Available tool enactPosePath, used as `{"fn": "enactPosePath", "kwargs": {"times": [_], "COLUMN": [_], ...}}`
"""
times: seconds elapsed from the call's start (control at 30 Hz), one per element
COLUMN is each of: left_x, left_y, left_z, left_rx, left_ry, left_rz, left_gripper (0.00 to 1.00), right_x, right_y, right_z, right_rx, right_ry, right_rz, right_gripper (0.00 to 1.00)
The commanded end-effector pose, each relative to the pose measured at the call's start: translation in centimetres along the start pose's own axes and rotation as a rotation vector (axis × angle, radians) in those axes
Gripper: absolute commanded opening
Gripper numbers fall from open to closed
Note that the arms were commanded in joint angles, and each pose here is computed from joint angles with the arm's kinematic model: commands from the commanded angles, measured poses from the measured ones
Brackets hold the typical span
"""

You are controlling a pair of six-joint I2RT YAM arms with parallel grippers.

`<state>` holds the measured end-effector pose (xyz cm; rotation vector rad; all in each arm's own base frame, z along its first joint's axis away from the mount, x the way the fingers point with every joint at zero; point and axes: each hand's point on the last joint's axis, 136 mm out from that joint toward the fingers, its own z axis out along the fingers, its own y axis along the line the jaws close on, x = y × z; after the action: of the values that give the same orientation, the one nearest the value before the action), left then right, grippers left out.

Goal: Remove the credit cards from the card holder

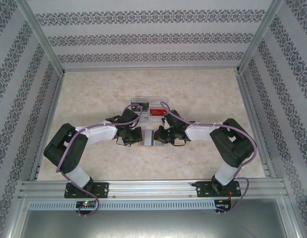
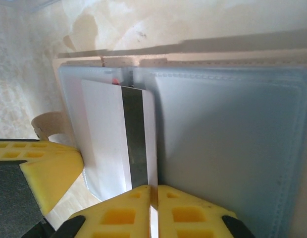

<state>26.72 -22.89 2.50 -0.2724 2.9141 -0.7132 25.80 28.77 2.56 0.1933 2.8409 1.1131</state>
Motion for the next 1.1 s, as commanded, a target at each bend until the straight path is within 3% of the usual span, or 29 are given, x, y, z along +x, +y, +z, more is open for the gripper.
{"fn": "enactPosePath", "kwargs": {"times": [0.0,0.3,0.4,0.6,0.77,0.9,1.07], "left_x": [0.9,0.9,1.0,0.9,1.0,1.1,1.1], "left_y": [2.4,2.2,2.2,2.1,2.2,2.3,2.6], "left_z": [0.3,0.4,0.5,0.5,0.6,0.6,0.5], "left_rx": [-0.092,-0.086,-0.082,-0.078,-0.081,-0.084,-0.095], "left_ry": [0.041,0.044,0.048,0.047,0.05,0.05,0.048], "left_rz": [-0.028,-0.029,-0.029,-0.03,-0.032,-0.031,-0.028], "left_gripper": [0.0,0.0,0.0,0.0,0.0,0.0,0.0], "right_x": [-0.4,-0.6,-0.6,-0.6,-0.5,-0.4,-0.5], "right_y": [0.4,0.1,0.4,1.0,0.8,0.4,-0.7], "right_z": [0.4,0.7,0.7,1.0,1.3,1.2,0.5], "right_rx": [-0.022,-0.012,-0.021,-0.032,-0.023,-0.016,0.002], "right_ry": [0.005,0.001,0.002,0.009,0.013,0.014,-0.001], "right_rz": [-0.001,0.009,0.004,-0.007,-0.004,0.001,0.017], "right_gripper": [0.15,0.12,0.2,0.2,0.14,0.01,0.0]}}
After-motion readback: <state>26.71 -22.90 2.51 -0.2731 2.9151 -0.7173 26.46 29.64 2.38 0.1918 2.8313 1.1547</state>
